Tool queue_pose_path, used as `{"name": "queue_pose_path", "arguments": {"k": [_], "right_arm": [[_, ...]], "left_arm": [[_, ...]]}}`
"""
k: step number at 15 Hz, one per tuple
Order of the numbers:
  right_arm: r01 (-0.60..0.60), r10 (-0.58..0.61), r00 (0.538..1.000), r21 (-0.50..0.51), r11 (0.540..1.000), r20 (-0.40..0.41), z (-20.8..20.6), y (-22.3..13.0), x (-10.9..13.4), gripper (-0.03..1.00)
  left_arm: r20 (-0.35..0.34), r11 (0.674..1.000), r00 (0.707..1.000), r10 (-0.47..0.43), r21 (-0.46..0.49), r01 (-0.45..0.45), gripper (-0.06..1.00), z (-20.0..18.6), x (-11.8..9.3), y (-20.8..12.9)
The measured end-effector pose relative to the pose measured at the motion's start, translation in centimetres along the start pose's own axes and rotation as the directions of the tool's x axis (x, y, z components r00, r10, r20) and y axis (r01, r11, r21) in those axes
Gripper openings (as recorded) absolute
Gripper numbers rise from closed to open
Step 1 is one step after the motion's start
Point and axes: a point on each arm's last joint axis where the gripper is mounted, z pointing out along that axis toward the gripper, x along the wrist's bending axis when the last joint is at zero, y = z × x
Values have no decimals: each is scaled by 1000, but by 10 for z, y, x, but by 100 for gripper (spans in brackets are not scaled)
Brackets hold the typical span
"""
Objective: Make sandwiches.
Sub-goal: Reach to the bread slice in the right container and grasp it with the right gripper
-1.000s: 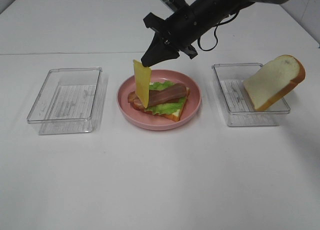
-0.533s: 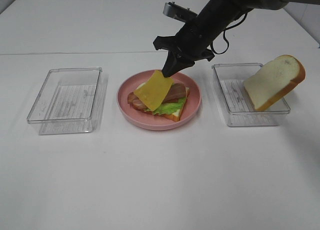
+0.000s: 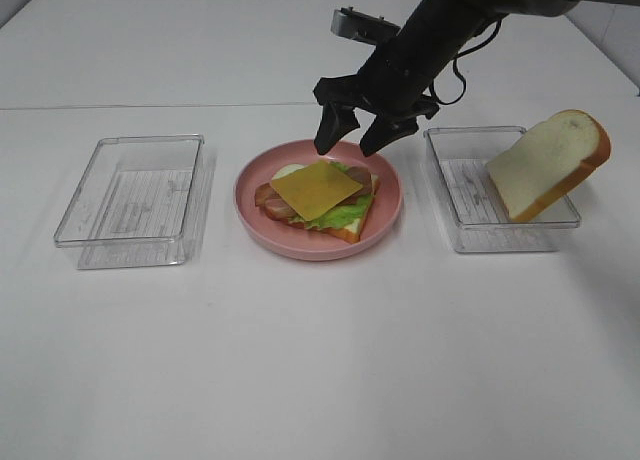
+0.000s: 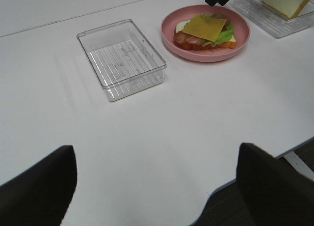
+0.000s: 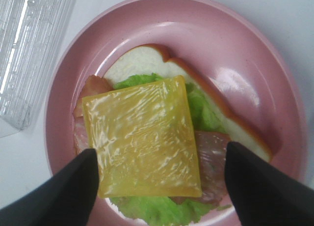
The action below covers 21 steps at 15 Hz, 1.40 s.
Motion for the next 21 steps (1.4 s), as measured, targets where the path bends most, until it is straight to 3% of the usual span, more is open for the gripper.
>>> {"name": "queue_pose_path", "arguments": {"k": [2, 5, 8, 10, 12, 13, 17, 21], "right_arm": [[37, -34, 997, -34, 999, 73, -26, 2, 6, 66], [68, -50, 964, -62, 996, 262, -71, 0, 10, 75], [59, -36, 882, -34, 998, 471, -99, -6, 0, 79], [-28, 34, 853, -20, 999, 521, -114, -11, -27, 79], [-96, 110, 854, -52, 994, 508, -127, -13, -51, 79], [-166, 186, 851, -84, 982, 490, -140, -16, -76, 79], [-302, 333, 837, -141, 943, 433, -166, -28, -120, 79], [-379, 411, 846, -159, 912, 338, -183, -39, -146, 79]], "left_arm": [[0, 1000, 1000, 0, 0, 0, 82, 0, 0, 0], [0, 1000, 1000, 0, 0, 0, 82, 0, 0, 0], [0, 1000, 1000, 0, 0, 0, 82, 0, 0, 0], [0, 1000, 1000, 0, 0, 0, 82, 0, 0, 0], [0, 1000, 1000, 0, 0, 0, 82, 0, 0, 0], [0, 1000, 1000, 0, 0, 0, 82, 0, 0, 0], [0, 1000, 1000, 0, 0, 0, 82, 0, 0, 0], [0, 1000, 1000, 0, 0, 0, 82, 0, 0, 0]]}}
